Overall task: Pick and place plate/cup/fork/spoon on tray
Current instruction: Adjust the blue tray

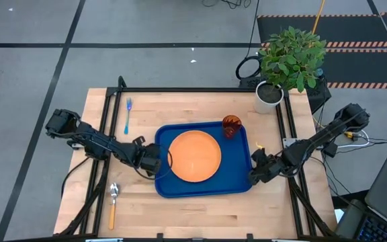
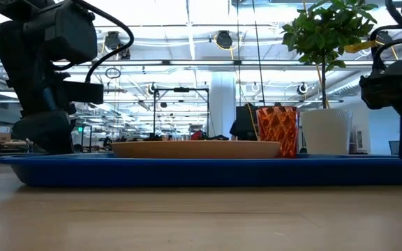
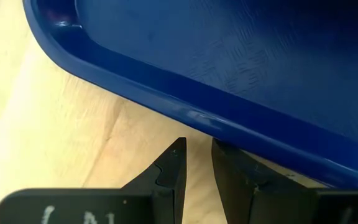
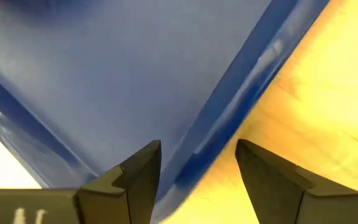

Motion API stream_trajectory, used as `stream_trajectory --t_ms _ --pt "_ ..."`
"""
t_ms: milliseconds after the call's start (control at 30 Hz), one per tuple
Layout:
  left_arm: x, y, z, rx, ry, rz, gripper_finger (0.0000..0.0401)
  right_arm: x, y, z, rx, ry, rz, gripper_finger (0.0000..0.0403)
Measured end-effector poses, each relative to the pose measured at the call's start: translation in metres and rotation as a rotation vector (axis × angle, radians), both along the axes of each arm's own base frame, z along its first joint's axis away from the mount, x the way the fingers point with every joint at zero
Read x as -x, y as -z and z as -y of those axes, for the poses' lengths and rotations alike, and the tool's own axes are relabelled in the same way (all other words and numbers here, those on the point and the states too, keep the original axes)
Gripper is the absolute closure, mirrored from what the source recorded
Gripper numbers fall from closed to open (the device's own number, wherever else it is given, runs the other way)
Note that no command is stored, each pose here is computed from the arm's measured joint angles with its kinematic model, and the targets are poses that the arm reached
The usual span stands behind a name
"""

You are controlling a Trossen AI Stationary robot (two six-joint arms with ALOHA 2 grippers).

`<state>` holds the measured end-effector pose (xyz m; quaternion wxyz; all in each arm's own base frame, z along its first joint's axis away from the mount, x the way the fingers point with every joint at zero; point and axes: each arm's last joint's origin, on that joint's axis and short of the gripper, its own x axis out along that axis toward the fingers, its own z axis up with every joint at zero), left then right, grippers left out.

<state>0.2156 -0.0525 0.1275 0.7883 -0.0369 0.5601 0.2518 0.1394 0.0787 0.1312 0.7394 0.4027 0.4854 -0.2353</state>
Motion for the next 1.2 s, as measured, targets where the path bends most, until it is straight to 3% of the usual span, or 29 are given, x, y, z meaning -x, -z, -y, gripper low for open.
stream_trajectory --t_ms 167,300,500,633,733,833,967,1200 --pt "0.000 0.000 -0.002 -0.008 0.019 -0.013 0.0320 0.006 -0.014 0.004 -0.028 -0.029 0.071 0.0197" --pt "0.000 0.000 -0.002 -0.008 0.014 -0.013 0.0320 0.018 -0.017 0.011 -0.010 -0.009 0.021 0.0197" --pt "0.000 0.000 -0.003 -0.011 0.017 -0.012 0.0320 0.038 -0.020 0.027 0.125 0.034 -0.056 0.0197" --pt "-0.002 0.000 -0.002 -0.009 0.029 0.004 0.0320 0.033 -0.027 0.031 0.269 0.060 0.104 0.0197" --pt "-0.003 0.000 -0.002 -0.007 0.029 0.015 0.0320 0.017 -0.037 0.025 0.367 -0.080 0.301 0.0197" --pt "-0.004 0.000 -0.002 -0.005 0.033 0.023 0.0320 0.003 -0.047 0.017 0.397 -0.183 0.444 0.0200" --pt "-0.004 0.000 -0.001 -0.002 0.027 0.030 0.0320 -0.003 -0.043 0.012 0.340 -0.189 0.445 0.0213" --pt "-0.004 0.000 0.001 -0.003 0.035 0.028 0.0320 -0.008 0.002 -0.006 0.025 -0.244 0.316 0.0233"
